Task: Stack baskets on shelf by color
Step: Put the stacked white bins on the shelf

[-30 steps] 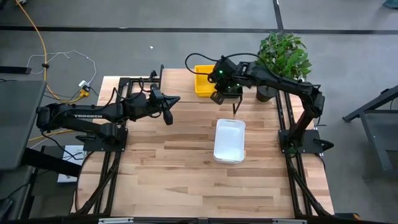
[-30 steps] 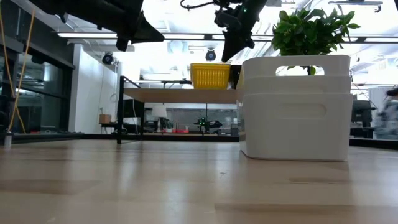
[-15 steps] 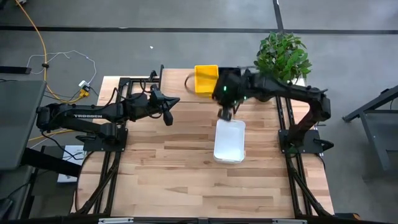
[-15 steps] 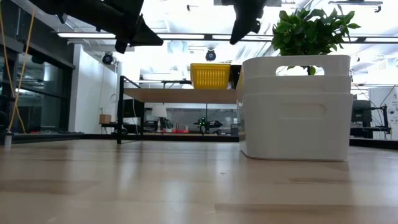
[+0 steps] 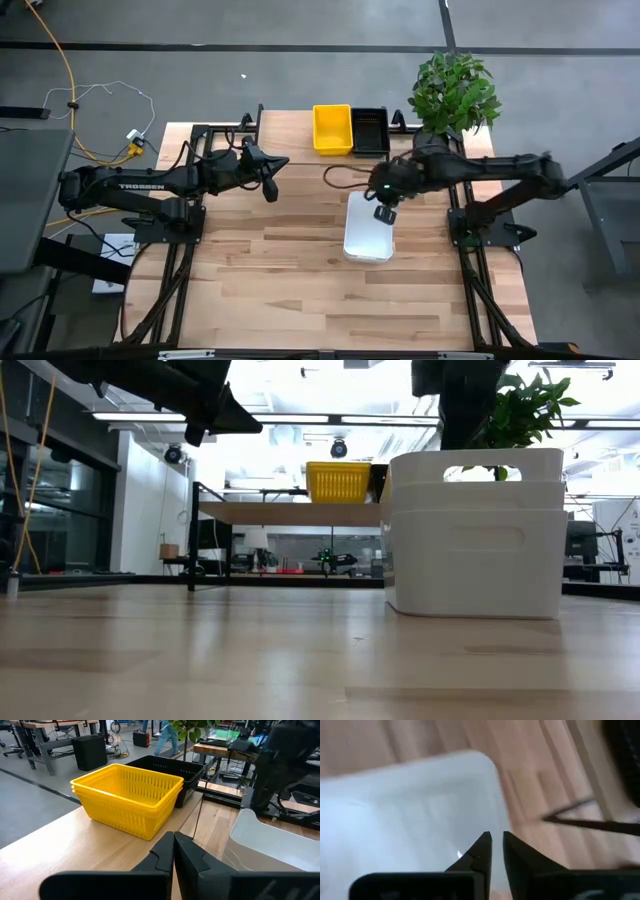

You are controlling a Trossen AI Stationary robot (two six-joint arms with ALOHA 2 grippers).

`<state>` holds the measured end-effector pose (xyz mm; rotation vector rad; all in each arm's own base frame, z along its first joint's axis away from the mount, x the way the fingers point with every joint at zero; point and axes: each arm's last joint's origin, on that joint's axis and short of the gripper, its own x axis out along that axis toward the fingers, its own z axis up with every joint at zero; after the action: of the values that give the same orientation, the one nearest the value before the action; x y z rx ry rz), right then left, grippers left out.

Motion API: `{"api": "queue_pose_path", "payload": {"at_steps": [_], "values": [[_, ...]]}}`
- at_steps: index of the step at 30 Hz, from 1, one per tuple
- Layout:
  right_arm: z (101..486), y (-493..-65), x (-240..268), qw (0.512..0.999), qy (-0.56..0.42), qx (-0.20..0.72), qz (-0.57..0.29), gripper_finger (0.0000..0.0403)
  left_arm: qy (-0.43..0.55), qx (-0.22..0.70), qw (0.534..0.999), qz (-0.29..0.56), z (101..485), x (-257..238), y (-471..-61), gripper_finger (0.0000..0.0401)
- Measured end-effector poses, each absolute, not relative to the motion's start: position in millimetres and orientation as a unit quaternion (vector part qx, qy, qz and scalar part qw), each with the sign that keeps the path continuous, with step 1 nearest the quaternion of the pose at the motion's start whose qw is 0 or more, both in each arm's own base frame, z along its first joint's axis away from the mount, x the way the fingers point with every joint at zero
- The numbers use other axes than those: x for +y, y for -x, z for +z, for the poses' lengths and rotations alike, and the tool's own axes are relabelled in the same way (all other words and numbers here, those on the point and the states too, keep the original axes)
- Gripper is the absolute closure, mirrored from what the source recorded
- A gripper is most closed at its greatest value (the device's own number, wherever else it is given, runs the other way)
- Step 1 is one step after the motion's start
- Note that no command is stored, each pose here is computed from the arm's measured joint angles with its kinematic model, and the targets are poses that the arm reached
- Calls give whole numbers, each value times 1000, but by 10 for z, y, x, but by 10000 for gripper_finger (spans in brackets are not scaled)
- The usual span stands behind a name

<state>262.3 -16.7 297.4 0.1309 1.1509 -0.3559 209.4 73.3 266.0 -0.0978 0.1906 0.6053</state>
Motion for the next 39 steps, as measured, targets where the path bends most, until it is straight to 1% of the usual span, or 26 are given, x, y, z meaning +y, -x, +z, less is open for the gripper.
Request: {"api": "queue_pose_path", "payload": {"at_steps": [3, 7, 12, 16, 19, 24, 32, 39], "values": [[2955, -2476, -165, 862, -80, 476, -155, 339, 48, 94, 949, 297, 2659, 733, -2094, 400], [2880, -2332, -182, 890, -85, 424, -145, 283, 52, 92, 949, 298, 2661, 733, -2095, 401], [2735, -2275, -176, 903, -65, 404, -130, 213, 57, 86, 949, 298, 2668, 733, -2096, 401], [2627, -2294, -174, 897, -63, 419, -124, 178, 57, 86, 949, 298, 2669, 733, -2096, 401], [2573, -2333, -175, 893, -52, 431, -117, 170, 58, 84, 950, 297, 2672, 733, -2097, 401], [2477, -2437, -187, 890, -29, 442, -107, 169, 60, 83, 955, 279, 2676, 723, -2104, 401], [2313, -2507, -227, 869, -19, 483, -104, 169, 66, 80, 962, 253, 2681, 702, -2116, 401], [2295, -2516, -256, 867, -17, 486, -105, 169, 61, 76, 966, 238, 2694, 638, -2138, 401]]}}
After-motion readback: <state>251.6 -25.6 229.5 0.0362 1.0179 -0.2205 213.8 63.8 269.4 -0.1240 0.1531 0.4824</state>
